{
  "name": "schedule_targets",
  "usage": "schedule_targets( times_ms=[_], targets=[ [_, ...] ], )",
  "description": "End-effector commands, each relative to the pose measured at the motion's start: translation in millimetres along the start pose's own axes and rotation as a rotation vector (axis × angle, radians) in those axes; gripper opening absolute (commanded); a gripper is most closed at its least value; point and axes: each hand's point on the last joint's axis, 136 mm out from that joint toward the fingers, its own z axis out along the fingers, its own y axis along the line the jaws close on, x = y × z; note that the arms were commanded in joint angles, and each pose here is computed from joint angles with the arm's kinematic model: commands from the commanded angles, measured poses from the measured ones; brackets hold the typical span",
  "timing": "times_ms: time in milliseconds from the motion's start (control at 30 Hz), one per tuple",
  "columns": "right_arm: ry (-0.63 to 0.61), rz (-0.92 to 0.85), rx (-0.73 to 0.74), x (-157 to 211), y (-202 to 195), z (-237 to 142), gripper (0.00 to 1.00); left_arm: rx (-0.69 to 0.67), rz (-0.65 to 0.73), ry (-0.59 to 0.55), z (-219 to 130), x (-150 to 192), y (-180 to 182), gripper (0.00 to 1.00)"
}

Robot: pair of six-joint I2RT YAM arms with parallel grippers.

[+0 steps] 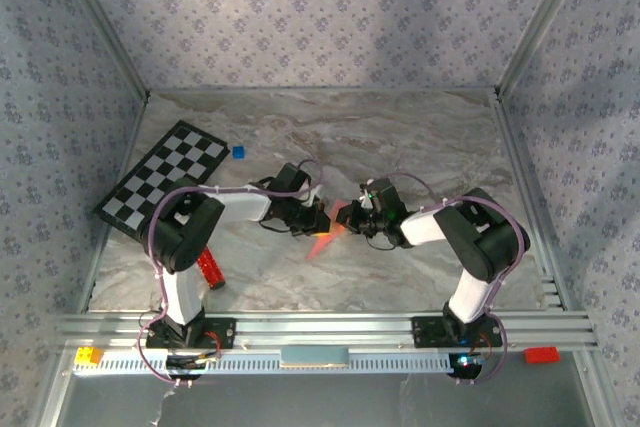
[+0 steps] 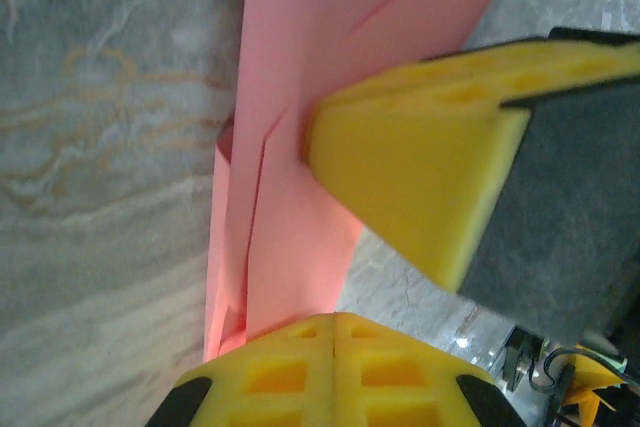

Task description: Fold a paper plane with a square sheet of paper (pick it up from the middle)

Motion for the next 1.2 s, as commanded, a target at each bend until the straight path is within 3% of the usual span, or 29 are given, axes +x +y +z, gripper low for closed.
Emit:
schedule_targets(
  times_ms=[0,400,700,833,1167],
  targets=[
    [0.037,0.055,0.112,19,-32,-2,0.05,-0.061,-0.005,-0.013,4,-5,10,0.0],
    [0.004,0.008,0.048,-5,-10,-11,0.07,-0.284,-0.103,0.087,13,41,82,0.0],
    [0.042,-0.131,-0.01,-5,18,-21,0.07,-0.288,-0.11,0.097,13,45,85,0.0],
    [0.071,-0.097,0.05,2,-3,-16,0.06,-0.287,-0.109,0.095,12,43,83,0.0],
    [-0.014,0.021,0.137,-27,-46,-21,0.05,-0.298,-0.118,0.114,12,51,92,0.0]
  ],
)
